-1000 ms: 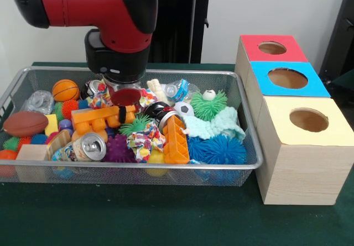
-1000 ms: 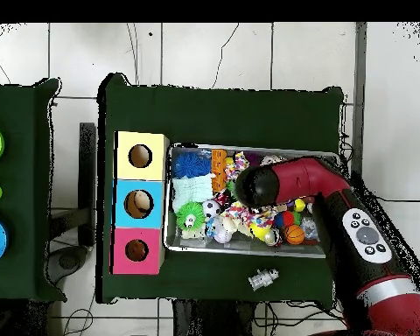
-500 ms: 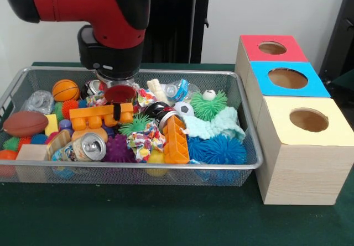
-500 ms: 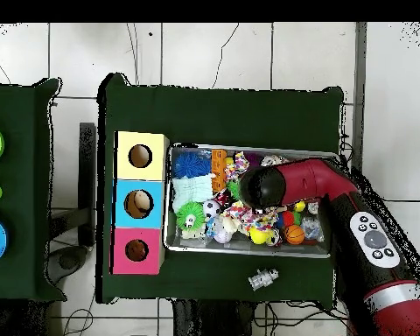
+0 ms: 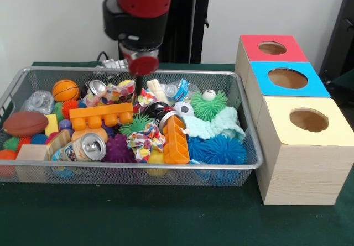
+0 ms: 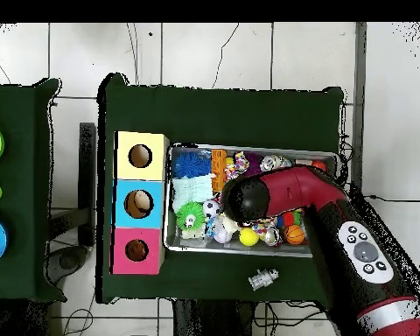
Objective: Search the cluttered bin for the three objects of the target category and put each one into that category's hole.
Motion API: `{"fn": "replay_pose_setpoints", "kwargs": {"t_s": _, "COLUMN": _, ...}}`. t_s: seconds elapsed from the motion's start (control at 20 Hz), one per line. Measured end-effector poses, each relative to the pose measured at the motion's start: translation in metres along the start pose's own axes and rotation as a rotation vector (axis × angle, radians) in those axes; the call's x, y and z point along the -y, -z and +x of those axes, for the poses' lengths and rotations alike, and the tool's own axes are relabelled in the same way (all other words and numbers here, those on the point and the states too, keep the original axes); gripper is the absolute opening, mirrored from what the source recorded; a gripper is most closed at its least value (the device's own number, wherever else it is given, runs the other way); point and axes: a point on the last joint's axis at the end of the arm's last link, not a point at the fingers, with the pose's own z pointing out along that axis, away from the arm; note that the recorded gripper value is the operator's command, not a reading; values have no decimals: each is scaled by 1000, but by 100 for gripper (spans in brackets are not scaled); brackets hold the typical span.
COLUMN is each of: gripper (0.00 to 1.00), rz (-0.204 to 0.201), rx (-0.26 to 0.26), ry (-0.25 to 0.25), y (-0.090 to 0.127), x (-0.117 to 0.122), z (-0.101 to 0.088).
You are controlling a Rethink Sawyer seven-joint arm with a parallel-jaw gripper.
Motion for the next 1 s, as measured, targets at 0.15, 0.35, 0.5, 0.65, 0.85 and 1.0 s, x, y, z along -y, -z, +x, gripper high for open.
{"fn": "replay_pose_setpoints", "kwargs": {"t_s": 0.15, "gripper": 100, "rz": -14, "rx": -5, "ry": 19, "y": 16, "x": -6, "z": -26}}
{"fn": "replay_pose_setpoints", "kwargs": {"t_s": 0.35, "gripper": 100, "rz": -22, "rx": -17, "ry": 38, "y": 26, "x": -8, "z": -44}}
{"fn": "replay_pose_setpoints", "kwargs": {"t_s": 0.5, "gripper": 100, "rz": -29, "rx": -23, "ry": 50, "y": 31, "x": -11, "z": -56}}
{"fn": "replay_pose_setpoints", "kwargs": {"t_s": 0.65, "gripper": 100, "rz": -35, "rx": -27, "ry": 57, "y": 32, "x": -15, "z": -63}}
{"fn": "replay_pose_setpoints", "kwargs": {"t_s": 0.85, "gripper": 100, "rz": -46, "rx": -26, "ry": 45, "y": 30, "x": -22, "z": -63}}
{"fn": "replay_pose_setpoints", "kwargs": {"t_s": 1.0, "gripper": 100, "rz": -45, "rx": -29, "ry": 35, "y": 29, "x": -24, "z": -59}}
